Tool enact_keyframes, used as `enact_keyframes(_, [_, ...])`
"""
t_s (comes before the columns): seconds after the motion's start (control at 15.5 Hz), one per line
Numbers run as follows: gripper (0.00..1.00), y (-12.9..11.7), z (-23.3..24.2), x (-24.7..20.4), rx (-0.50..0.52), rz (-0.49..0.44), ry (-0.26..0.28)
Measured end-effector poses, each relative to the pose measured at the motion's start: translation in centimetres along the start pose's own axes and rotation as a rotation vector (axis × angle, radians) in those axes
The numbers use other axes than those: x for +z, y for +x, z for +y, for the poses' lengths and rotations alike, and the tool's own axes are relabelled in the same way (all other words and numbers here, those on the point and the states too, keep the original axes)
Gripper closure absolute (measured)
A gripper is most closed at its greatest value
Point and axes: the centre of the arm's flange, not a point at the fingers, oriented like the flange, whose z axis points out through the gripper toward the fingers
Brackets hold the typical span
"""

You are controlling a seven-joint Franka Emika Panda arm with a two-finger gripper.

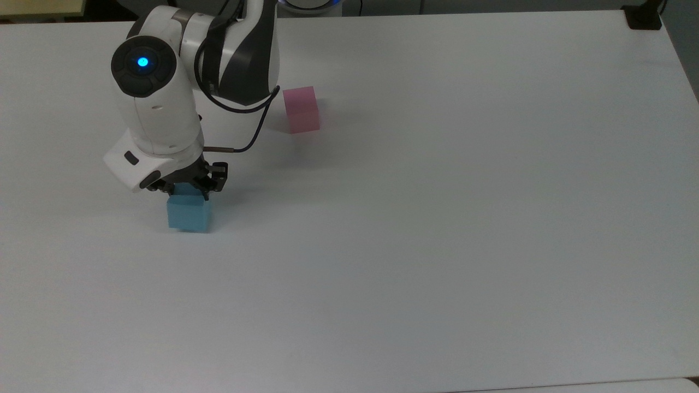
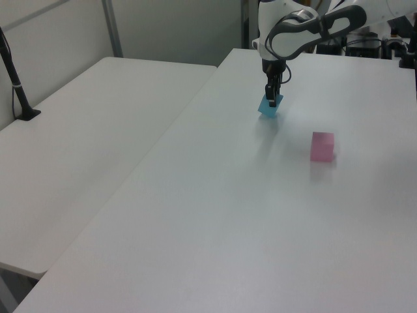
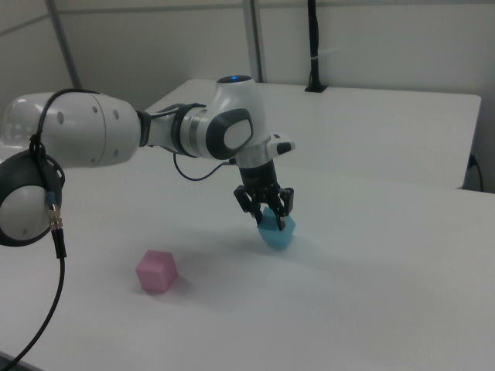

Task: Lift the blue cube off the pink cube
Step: 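Set the blue cube on the table and open the gripper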

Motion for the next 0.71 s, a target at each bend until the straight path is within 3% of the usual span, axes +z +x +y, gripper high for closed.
enact_keyframes(0.26, [0.44, 0.5, 0.3, 0.9, -0.005, 0.026, -0.021])
enact_keyframes(0.32, [0.39, 0.6, 0.4, 0.9, -0.007, 0.031, -0.026])
enact_keyframes(0.58, [0.00, 0.8, 0.4, 1.9, -0.021, 0.029, -0.050])
enact_keyframes(0.71, [0.00, 0.9, 0.5, 1.7, -0.021, 0.035, -0.052])
